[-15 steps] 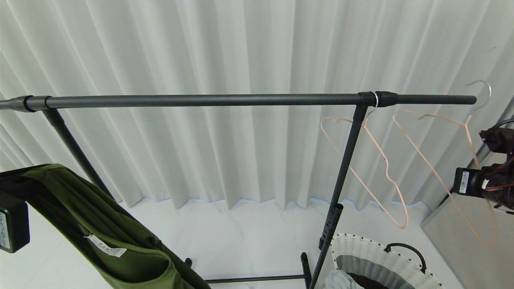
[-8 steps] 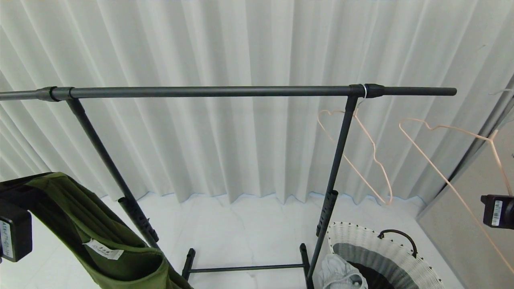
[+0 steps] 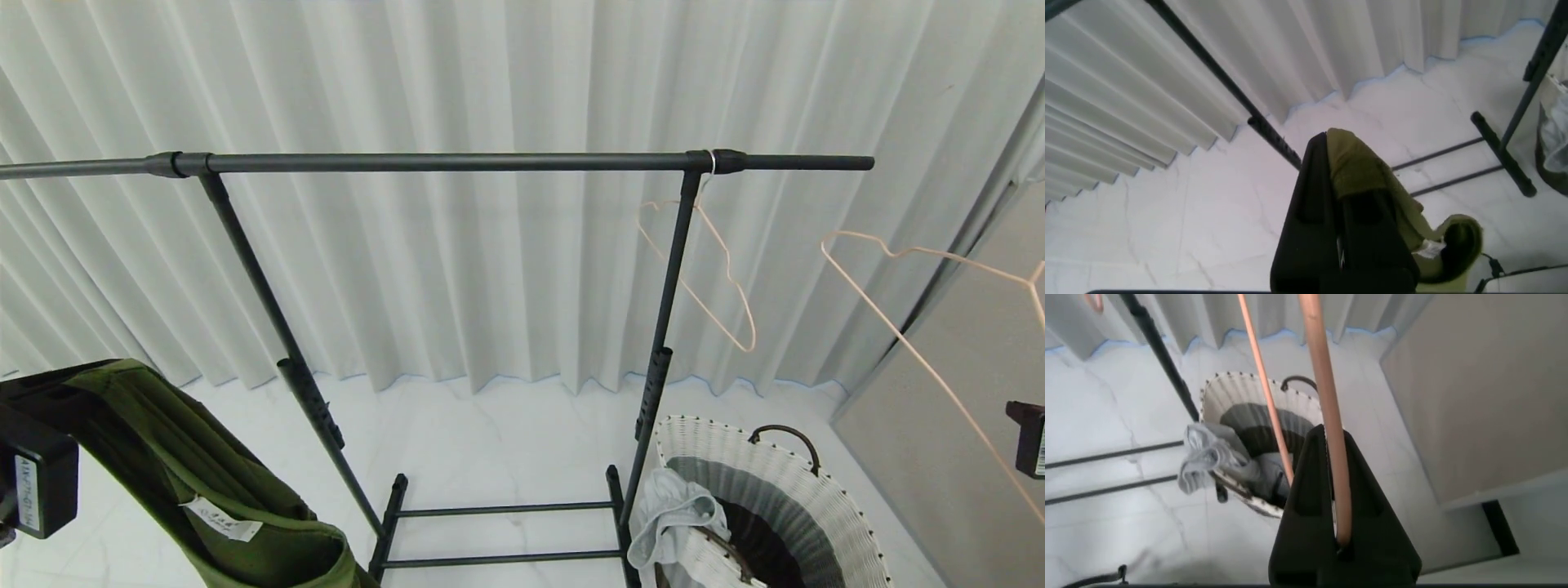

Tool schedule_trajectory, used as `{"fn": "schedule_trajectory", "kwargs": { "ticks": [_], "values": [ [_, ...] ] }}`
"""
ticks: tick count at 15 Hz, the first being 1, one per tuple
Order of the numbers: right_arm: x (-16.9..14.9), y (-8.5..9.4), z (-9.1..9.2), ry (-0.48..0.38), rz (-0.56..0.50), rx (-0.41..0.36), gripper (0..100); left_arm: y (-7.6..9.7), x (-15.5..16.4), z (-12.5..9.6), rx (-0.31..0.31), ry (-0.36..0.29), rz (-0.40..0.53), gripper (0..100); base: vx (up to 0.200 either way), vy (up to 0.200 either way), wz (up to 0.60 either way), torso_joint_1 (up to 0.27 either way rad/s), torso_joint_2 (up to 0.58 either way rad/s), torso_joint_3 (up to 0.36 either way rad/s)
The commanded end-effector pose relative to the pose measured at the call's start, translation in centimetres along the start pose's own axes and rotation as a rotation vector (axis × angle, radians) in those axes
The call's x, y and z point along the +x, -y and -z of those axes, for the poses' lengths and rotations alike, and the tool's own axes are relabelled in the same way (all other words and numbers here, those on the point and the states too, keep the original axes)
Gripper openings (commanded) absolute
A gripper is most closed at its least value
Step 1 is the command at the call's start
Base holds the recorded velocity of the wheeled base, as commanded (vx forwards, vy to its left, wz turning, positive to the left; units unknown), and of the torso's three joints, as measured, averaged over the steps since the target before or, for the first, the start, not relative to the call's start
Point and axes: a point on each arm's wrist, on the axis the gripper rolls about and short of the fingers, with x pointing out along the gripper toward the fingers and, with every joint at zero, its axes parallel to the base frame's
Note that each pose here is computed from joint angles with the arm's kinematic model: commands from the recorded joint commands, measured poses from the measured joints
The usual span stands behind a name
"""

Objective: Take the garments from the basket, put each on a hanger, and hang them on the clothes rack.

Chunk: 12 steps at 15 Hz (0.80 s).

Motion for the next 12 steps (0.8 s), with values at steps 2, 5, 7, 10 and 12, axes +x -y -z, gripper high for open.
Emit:
{"fn": "schedule_trajectory", "kwargs": {
  "ticks": [2,5,7,10,12],
  "values": [
    [-0.6,0.1,-0.3,0.031,-0.007,0.005,0,0.1,0.1,0.2,0.003,-0.009,0.003,0,0.0,0.0,0.0,0.0,0.0,0.0],
    [-1.6,-0.2,-0.6,0.072,-0.038,-0.002,0,0.1,0.0,0.3,0.003,-0.007,0.0,0,0.0,0.0,0.0,0.0,0.0,0.0],
    [-2.3,-0.6,-0.7,0.098,-0.081,-0.011,0,0.1,0.0,0.2,0.005,-0.007,-0.001,0,0.0,0.1,0.0,0.004,0.0,0.001],
    [-2.9,-1.4,-0.9,0.119,-0.144,-0.046,0,0.1,0.1,0.2,0.003,-0.007,-0.001,0,0.0,0.2,0.0,-0.001,0.0,0.005],
    [-2.9,-1.8,-0.9,0.122,-0.173,-0.083,0,0.1,0.1,0.2,0.003,-0.008,-0.002,0,0.0,0.2,0.0,0.019,0.0,-0.007]
  ]
}}
